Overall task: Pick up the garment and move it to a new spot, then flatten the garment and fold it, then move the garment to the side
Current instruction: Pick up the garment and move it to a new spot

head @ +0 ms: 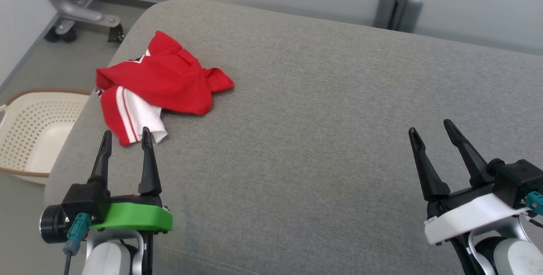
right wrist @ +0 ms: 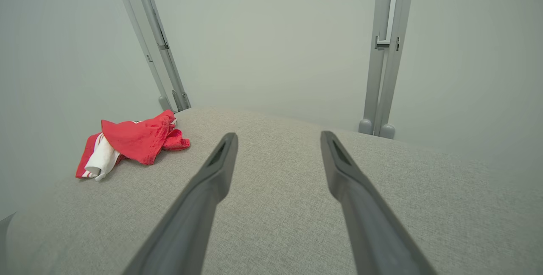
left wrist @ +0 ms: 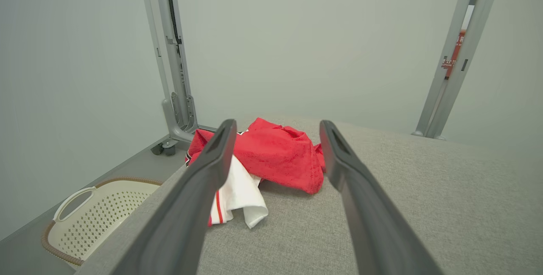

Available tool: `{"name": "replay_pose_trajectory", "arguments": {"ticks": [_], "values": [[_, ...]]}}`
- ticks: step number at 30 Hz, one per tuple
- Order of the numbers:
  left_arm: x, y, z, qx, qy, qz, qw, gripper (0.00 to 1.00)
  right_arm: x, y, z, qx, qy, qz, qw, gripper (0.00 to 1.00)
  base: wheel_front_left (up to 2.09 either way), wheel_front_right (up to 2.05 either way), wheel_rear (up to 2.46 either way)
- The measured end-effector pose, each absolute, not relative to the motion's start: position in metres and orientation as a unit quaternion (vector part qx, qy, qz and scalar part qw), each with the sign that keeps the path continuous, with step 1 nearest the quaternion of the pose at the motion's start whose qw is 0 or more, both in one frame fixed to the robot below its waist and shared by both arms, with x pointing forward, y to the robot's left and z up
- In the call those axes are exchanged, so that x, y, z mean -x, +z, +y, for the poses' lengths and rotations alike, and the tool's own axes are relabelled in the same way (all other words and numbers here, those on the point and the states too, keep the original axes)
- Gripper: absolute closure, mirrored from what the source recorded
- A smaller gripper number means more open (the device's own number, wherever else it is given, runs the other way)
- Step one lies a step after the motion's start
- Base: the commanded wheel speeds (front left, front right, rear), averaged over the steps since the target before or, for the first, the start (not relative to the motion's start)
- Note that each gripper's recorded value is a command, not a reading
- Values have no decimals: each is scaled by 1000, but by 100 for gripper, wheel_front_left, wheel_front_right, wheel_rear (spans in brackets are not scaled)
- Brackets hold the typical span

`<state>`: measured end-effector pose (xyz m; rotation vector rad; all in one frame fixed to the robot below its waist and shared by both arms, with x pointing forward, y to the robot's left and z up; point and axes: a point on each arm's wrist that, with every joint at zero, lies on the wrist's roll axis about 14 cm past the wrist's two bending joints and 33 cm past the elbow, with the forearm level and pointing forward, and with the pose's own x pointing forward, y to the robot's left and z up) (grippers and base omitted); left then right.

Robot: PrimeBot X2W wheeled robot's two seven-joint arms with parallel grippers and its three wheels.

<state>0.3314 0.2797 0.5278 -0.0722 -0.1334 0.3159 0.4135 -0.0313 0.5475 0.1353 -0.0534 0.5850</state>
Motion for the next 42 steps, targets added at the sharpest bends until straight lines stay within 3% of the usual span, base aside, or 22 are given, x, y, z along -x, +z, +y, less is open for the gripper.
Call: {"name": "replay_pose_trajectory", "arguments": {"ticks": [9, 18, 31, 38, 39, 40, 41, 42], "values": [[-304, 520, 309, 37, 216, -53, 974, 0, -423, 548, 15, -72, 353, -24, 933, 0, 0, 0, 0], [-334, 495, 324, 49, 228, -10, 972, 0, -444, 537, 29, -67, 378, -8, 923, 0, 0, 0, 0], [-401, 371, 325, 115, 221, 180, 952, 0, -489, 484, 0, -63, 345, 33, 936, 0, 0, 0, 0], [-422, 343, 327, 129, 224, 209, 943, 0, -497, 459, -26, -62, 309, 56, 947, 0, 0, 0, 0], [-424, 341, 327, 130, 224, 210, 943, 7, -497, 457, -29, -62, 305, 58, 949, 0, 0, 0, 0], [-426, 341, 329, 127, 224, 209, 944, 90, -498, 454, -32, -61, 301, 62, 950, 0, 0, 0, 0], [-428, 341, 330, 125, 225, 206, 944, 100, -498, 453, -35, -60, 297, 63, 951, 0, 0, 0, 0], [-430, 344, 332, 123, 227, 201, 945, 100, -498, 452, -37, -60, 294, 63, 952, 0, 0, 0, 0]]}}
